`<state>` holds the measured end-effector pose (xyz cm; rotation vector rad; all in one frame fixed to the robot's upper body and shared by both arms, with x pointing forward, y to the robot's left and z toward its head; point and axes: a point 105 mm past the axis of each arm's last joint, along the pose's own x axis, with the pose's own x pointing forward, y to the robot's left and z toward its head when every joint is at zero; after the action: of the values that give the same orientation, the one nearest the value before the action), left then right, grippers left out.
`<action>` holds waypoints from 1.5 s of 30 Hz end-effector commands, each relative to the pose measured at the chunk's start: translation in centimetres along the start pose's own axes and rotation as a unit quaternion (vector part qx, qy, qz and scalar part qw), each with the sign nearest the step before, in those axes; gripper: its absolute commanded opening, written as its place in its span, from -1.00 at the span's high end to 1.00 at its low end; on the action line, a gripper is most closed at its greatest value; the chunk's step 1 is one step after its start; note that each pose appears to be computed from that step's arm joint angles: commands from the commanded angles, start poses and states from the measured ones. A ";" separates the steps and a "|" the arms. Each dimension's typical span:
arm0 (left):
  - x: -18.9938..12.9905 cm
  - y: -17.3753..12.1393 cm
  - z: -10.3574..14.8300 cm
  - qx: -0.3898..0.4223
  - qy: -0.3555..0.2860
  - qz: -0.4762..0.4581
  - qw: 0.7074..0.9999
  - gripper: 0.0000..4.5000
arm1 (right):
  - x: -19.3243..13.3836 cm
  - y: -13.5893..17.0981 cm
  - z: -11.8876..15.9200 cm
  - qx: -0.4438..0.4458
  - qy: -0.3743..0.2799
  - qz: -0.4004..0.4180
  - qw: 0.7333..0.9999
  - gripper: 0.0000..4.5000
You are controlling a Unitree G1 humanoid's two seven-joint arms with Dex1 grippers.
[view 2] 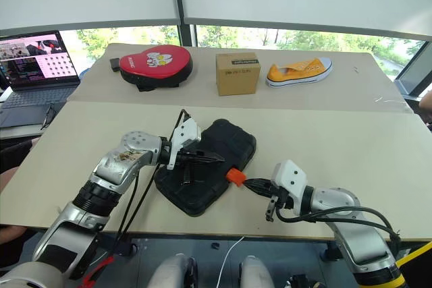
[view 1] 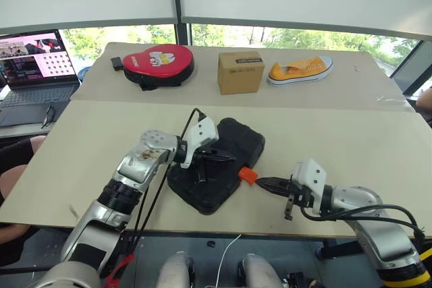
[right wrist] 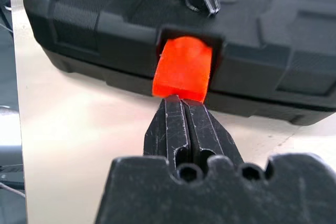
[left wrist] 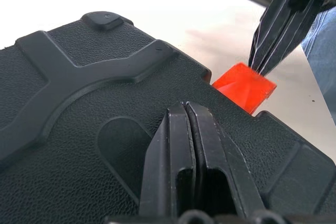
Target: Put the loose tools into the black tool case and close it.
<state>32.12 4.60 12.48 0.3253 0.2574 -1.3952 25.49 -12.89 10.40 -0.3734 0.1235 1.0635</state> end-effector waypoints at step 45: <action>-0.3 -0.9 -5.5 -0.089 0.070 0.015 0.993 0.95 | 3.3 -0.4 1.0 -0.037 -0.057 0.000 0.998 1.00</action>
<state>32.10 5.45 11.88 0.3062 0.2777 -1.3437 26.81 -10.10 9.92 -0.3554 0.0090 1.1102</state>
